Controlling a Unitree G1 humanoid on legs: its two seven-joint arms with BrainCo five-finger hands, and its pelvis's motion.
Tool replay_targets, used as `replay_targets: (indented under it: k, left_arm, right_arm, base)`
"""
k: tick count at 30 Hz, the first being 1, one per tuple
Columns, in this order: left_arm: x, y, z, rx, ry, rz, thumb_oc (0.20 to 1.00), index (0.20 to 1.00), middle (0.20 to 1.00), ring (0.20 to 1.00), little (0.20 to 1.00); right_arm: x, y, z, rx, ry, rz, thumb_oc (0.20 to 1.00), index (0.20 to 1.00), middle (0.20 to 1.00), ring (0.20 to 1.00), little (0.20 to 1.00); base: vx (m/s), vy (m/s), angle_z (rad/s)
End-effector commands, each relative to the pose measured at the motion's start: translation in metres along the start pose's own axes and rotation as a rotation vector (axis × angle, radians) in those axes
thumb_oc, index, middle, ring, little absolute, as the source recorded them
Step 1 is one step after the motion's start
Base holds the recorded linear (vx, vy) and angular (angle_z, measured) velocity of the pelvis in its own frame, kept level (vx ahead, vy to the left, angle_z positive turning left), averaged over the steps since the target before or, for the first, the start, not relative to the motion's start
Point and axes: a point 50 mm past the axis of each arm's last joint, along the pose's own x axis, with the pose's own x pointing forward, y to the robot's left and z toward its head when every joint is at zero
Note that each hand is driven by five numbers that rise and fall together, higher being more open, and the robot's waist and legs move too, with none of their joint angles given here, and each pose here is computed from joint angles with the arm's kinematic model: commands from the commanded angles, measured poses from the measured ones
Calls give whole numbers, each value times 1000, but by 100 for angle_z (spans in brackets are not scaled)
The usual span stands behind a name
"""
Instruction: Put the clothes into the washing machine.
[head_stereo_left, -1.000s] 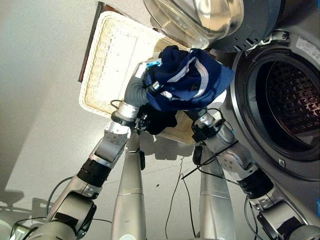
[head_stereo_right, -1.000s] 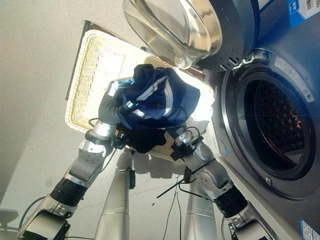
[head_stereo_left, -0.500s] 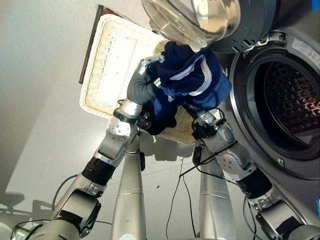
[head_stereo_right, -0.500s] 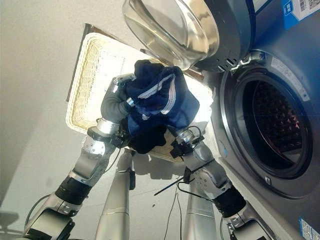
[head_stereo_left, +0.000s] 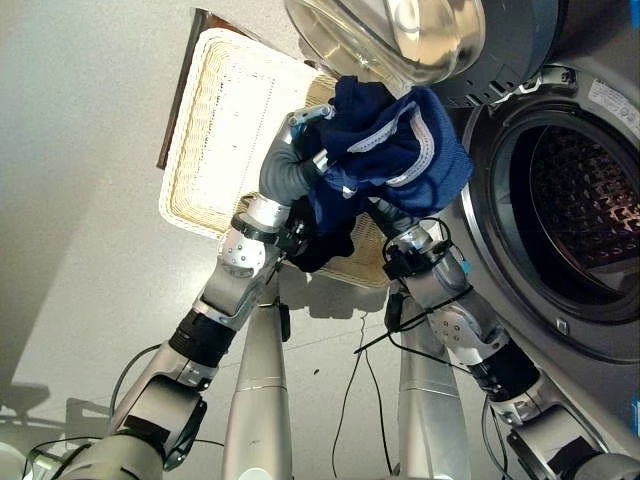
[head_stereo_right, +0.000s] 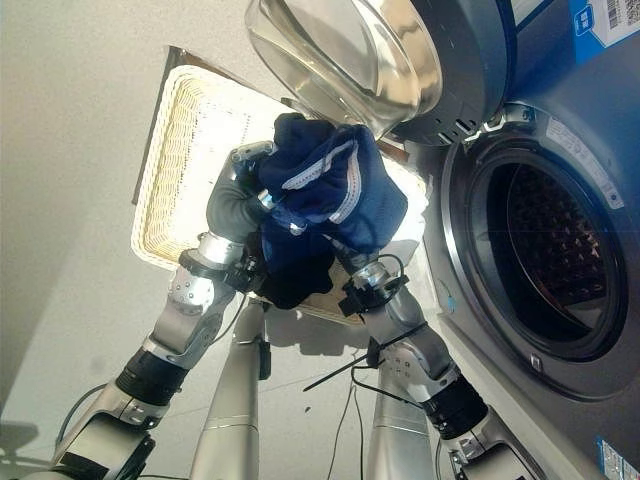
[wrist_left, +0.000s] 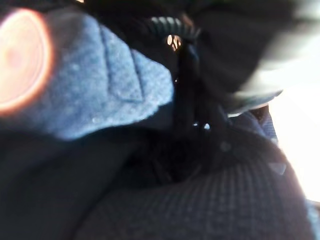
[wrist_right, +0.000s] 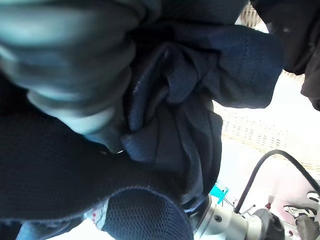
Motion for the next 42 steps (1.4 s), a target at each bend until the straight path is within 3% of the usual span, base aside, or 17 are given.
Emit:
replay_targets:
  k: [1,9,20,31,33,36,42]
  left_arm:
    - [8,-26,18,96,-88,-61,1000,1000,1000,1000,1000]
    - [-1,-11,2,295,58,-25,1000,1000,1000,1000,1000]
    - [-10,8,-7,412,155,39,1000,1000,1000,1000,1000]
    - [-25,37,-8,399,108,463,1000,1000,1000,1000,1000]
    - [-31,44,-4,406,48,618,1000,1000,1000,1000,1000]
    - [-35,46,0,436,-11,725,1000,1000,1000,1000,1000]
    - [-35,49,-2,519,-32,790,1000,1000,1000,1000,1000]
  right_arm:
    - [12,25,35,91,-246,114,200,200,200,200,200]
    - [5,12,49,144,-337,91,200,200,200,200,200]
    - [-3,1,64,99,-440,67,200,200,200,200,200]
    - [-8,-11,74,99,-547,-13,200,200,200,200,200]
    - [-7,-12,76,93,-561,-39,200,200,200,200,200]
    - [-5,-13,75,95,-557,-60,200,200,200,200,200]
    - [-5,-17,74,136,-561,-76,200,200,200,200,200]
  base:
    - [0,0,0]
    - [0,0,0]
    - [0,0,0]
    - [0,0,0]
    - [0,0,0]
    - [0,0,0]
    - [0,0,0]
